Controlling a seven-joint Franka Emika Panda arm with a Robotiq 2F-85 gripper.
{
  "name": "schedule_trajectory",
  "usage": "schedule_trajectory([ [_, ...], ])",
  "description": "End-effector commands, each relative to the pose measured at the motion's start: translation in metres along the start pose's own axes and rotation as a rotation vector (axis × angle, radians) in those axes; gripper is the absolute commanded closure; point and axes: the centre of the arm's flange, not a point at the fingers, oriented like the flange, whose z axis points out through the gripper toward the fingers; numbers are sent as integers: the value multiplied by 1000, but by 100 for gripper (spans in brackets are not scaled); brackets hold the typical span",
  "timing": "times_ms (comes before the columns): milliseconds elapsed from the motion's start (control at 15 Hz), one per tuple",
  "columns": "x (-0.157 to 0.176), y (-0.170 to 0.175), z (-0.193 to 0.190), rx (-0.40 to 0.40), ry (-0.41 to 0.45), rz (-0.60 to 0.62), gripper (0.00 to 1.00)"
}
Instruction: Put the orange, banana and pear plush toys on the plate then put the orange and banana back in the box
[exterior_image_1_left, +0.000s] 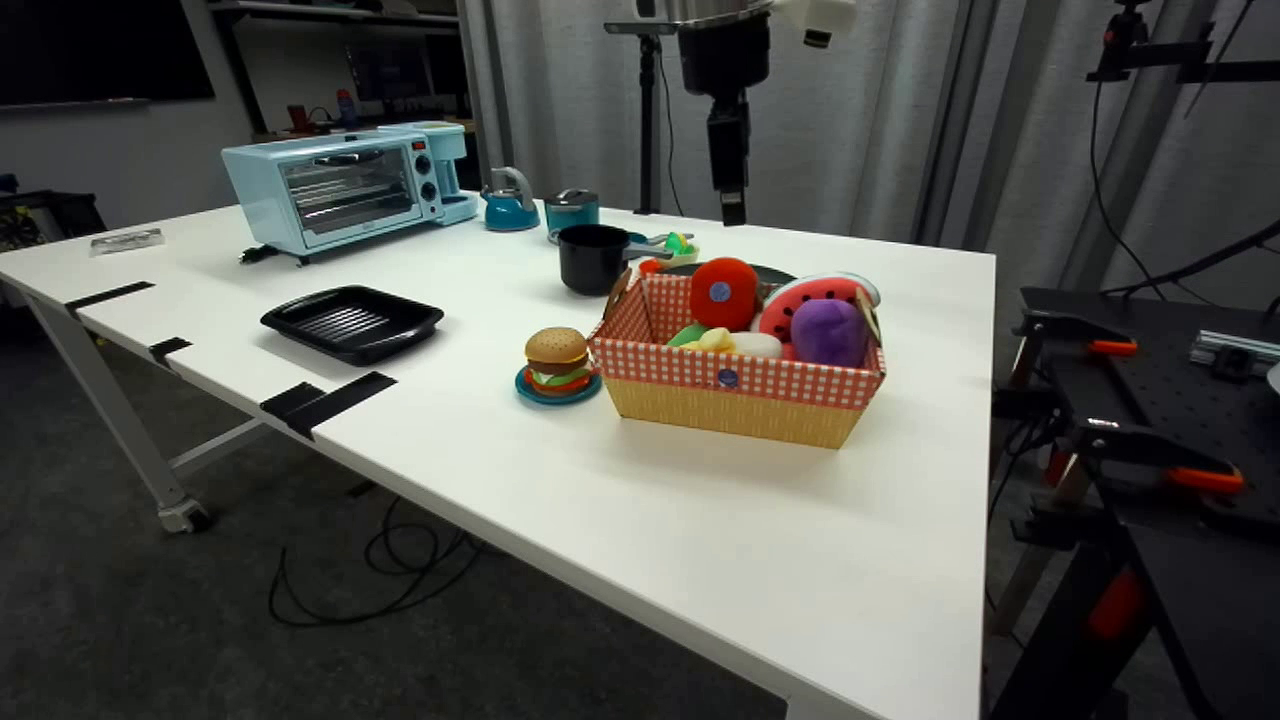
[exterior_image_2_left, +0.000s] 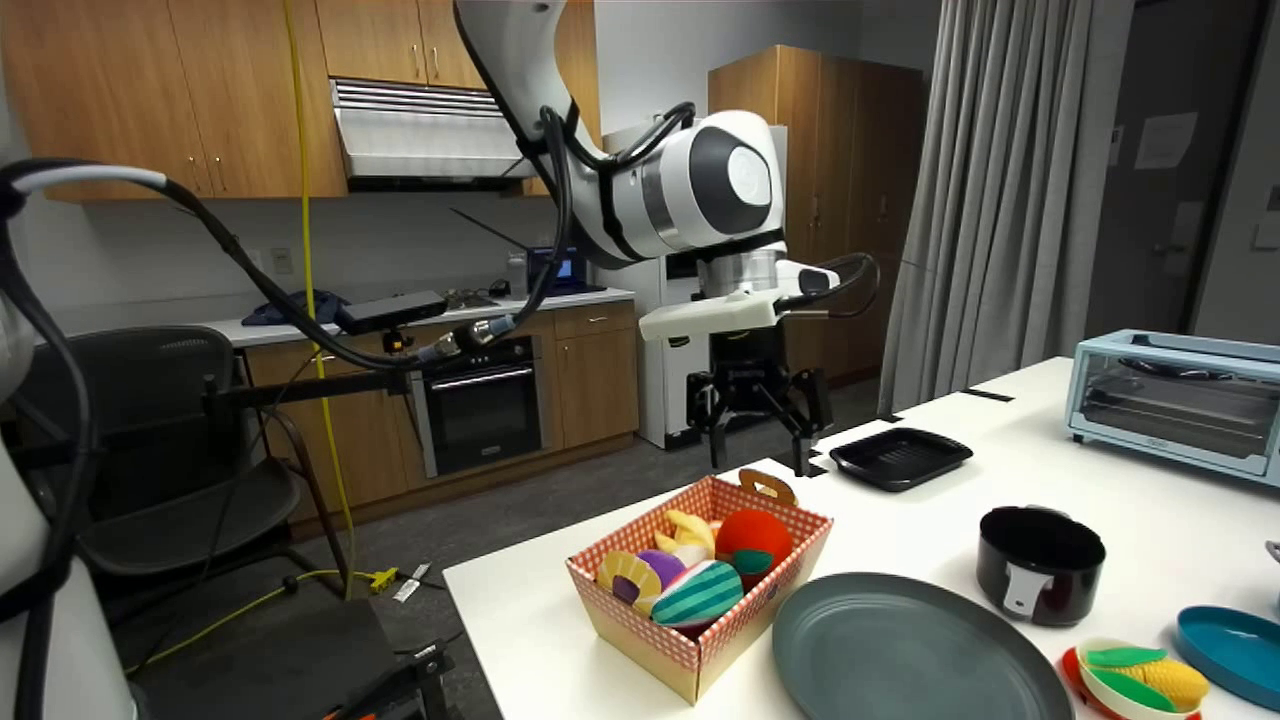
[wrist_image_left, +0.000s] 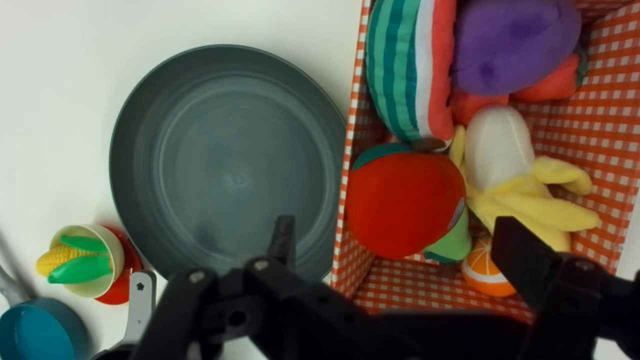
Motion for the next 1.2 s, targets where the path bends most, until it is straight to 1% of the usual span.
schedule_trajectory([
  [0, 23, 4, 18, 6, 5, 46, 0],
  [333, 29, -2, 52, 10, -40, 66, 0],
  [600, 29, -8, 71, 21, -77, 75, 0],
  [867, 31, -5, 81, 25, -95, 79, 0],
  [1133, 38, -10, 80, 30, -93, 69, 0],
])
